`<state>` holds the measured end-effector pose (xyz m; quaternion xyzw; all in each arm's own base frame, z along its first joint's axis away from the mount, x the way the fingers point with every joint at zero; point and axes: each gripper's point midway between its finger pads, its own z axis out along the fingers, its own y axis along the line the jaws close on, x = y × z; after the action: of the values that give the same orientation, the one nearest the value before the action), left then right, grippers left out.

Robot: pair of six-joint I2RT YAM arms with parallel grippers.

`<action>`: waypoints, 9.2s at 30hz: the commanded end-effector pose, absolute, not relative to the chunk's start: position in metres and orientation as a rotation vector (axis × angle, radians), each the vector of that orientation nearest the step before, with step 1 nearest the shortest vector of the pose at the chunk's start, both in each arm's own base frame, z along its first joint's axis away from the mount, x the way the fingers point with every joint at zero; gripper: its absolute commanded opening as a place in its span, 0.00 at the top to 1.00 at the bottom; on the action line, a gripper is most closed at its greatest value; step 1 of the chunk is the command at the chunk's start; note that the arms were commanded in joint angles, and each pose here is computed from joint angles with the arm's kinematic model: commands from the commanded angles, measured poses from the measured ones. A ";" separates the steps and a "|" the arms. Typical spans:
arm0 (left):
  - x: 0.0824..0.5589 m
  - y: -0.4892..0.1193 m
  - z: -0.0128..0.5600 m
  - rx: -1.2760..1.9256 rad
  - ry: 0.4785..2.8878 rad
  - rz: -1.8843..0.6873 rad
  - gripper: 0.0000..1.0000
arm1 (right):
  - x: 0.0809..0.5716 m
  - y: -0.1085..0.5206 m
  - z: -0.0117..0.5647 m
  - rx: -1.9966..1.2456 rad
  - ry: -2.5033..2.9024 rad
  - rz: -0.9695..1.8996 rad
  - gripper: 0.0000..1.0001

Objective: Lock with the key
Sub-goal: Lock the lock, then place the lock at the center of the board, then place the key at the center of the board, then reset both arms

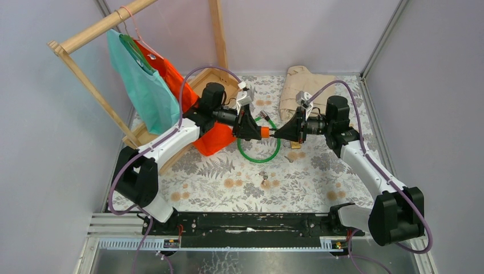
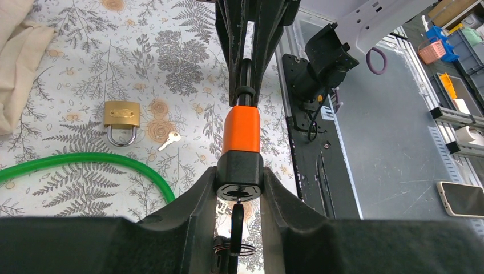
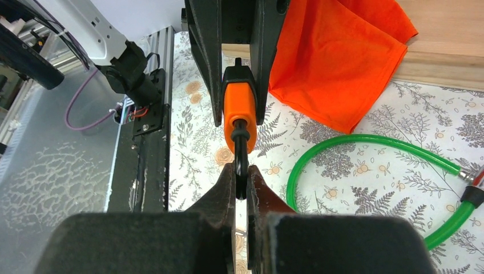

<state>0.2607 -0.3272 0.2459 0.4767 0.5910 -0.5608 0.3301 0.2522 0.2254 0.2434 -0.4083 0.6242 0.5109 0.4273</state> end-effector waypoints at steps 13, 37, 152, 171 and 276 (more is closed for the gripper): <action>0.252 -0.350 0.273 1.299 1.397 -1.497 1.00 | 0.248 0.231 0.253 -1.070 1.496 1.246 1.00; 0.256 -0.394 0.289 1.317 1.413 -1.537 1.00 | 0.227 0.262 0.232 -1.133 1.475 1.361 1.00; 0.287 -0.330 0.227 1.494 1.609 -0.905 1.00 | 0.306 0.146 0.241 -0.934 1.735 0.866 1.00; 0.219 -0.399 0.170 1.917 1.470 -0.714 0.97 | 0.329 0.053 0.089 -0.511 2.521 0.787 0.99; 0.317 -0.373 0.178 1.313 1.591 0.019 0.00 | 0.383 0.013 0.176 -0.210 2.341 0.165 0.01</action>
<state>0.3000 -0.3909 0.1433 0.5981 0.6644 -0.0068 0.4481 0.3628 0.0200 0.1512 -0.0760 0.9291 0.1090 0.3452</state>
